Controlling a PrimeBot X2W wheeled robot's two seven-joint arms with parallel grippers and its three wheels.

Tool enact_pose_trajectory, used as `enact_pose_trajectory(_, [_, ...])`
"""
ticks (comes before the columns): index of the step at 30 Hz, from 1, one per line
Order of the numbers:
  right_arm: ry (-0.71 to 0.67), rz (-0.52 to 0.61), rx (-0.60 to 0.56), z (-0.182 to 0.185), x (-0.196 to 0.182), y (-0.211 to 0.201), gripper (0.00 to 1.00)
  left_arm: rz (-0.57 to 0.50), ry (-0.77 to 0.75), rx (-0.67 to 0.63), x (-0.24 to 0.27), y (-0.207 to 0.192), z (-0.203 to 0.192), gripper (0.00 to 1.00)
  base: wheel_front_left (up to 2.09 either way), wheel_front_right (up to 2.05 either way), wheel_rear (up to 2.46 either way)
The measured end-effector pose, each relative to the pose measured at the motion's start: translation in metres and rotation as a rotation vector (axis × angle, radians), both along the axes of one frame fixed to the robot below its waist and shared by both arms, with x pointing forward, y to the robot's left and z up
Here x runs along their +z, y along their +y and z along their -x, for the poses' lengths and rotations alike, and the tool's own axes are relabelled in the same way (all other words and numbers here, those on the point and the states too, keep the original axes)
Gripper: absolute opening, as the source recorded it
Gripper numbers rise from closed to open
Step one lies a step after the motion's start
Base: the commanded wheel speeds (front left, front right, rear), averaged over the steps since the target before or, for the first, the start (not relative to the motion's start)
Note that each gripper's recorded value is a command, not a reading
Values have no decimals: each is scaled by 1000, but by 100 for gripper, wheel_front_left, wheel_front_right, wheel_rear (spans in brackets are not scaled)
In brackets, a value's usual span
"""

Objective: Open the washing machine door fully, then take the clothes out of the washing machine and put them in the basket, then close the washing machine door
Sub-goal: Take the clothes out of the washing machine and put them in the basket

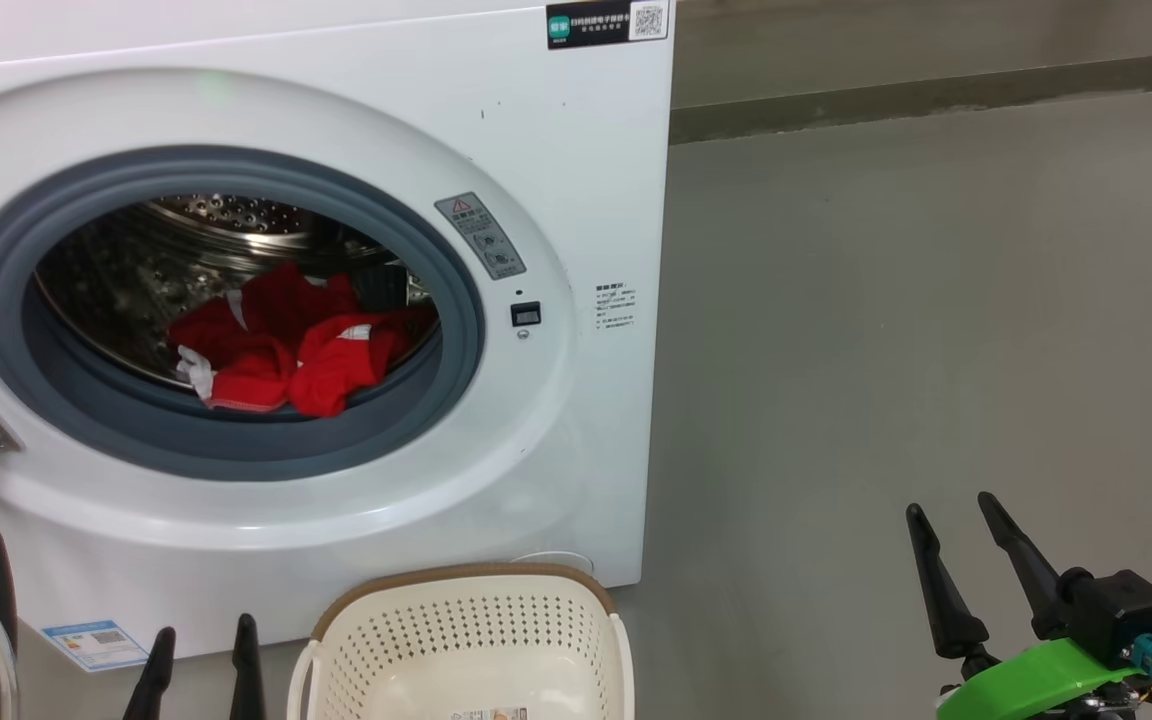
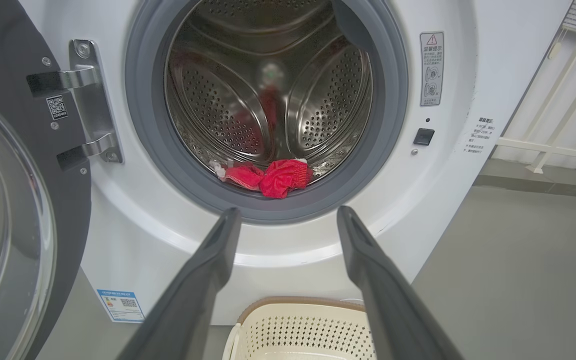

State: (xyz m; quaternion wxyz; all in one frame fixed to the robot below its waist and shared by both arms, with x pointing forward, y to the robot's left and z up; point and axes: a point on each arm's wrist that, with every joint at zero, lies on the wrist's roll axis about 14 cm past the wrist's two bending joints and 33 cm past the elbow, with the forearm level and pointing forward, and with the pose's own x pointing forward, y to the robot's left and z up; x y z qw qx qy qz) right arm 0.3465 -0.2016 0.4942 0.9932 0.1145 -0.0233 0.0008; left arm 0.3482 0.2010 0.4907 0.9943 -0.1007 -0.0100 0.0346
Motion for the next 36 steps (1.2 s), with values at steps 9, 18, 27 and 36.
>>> enact_pose_trajectory(9, [3,0,7,-2,-1,2,100,-18,1,4,0,2,1,100,0,0,0])
enact_pose_trajectory(18, [17,-4,24,-5,-5,9,100,-27,15,25,-4,7,3,100,0,0,0])
enact_pose_trajectory(27, [49,-1,54,-13,-15,18,100,-34,2,46,6,13,-19,100,0,0,0])
enact_pose_trajectory(36, [54,23,77,-34,-17,19,100,-31,-25,54,17,10,-56,100,0,0,0])
